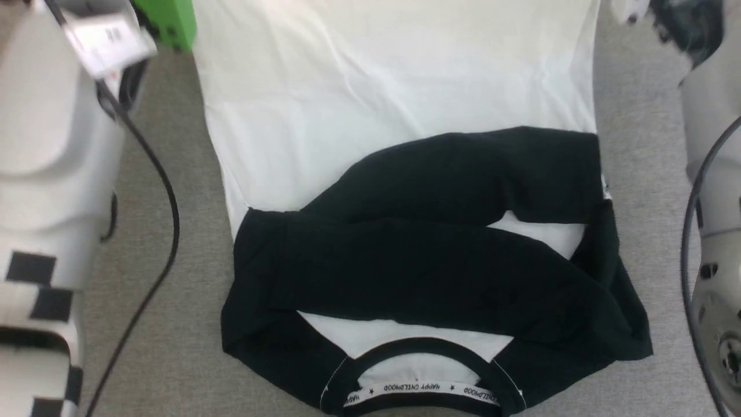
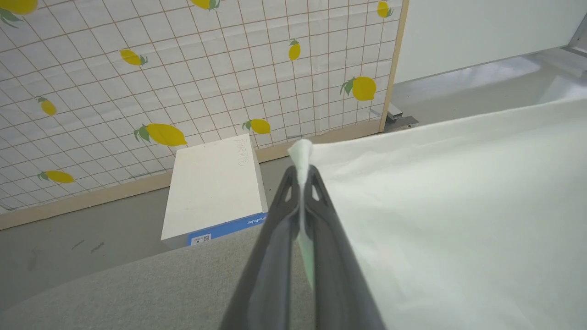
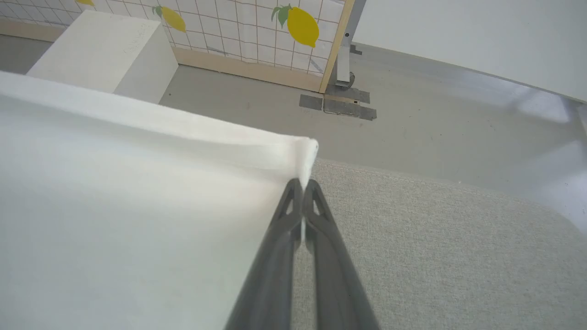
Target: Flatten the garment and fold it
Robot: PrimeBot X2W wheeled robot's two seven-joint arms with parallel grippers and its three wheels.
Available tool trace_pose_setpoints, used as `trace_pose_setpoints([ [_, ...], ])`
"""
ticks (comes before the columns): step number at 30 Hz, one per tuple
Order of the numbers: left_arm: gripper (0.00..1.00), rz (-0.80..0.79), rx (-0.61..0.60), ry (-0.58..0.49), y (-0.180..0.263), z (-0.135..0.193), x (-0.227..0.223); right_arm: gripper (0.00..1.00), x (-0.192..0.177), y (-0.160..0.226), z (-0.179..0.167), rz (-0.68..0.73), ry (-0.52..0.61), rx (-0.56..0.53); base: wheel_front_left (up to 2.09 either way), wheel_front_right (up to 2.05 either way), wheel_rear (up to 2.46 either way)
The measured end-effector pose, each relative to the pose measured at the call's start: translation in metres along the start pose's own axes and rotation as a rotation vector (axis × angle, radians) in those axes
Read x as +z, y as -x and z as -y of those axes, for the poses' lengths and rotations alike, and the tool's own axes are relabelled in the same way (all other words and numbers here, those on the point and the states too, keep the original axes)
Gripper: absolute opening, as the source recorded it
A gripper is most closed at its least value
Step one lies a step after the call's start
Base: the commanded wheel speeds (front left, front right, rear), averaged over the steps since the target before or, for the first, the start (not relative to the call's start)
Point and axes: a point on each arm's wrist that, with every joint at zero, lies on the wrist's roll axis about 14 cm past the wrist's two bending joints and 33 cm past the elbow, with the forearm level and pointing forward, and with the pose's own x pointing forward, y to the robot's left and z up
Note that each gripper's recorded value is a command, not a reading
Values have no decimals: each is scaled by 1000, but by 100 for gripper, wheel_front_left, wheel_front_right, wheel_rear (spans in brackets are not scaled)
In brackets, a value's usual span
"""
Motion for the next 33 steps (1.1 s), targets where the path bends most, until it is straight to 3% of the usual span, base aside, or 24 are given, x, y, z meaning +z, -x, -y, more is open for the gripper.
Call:
trace_pose_setpoints([
  [9,0,42,-101,83,69,36,11,0,1,61,-11,96,0,92,0,0,0],
  [16,0,60,-136,150,140,58,11,0,-28,123,-14,106,-17,158,0,0,0],
  [23,0,-14,-112,248,207,72,-18,0,-69,172,-19,43,-49,186,0,0,0],
  [33,0,-212,-142,404,260,115,-84,0,-149,204,-27,-164,-112,191,0,0,0],
])
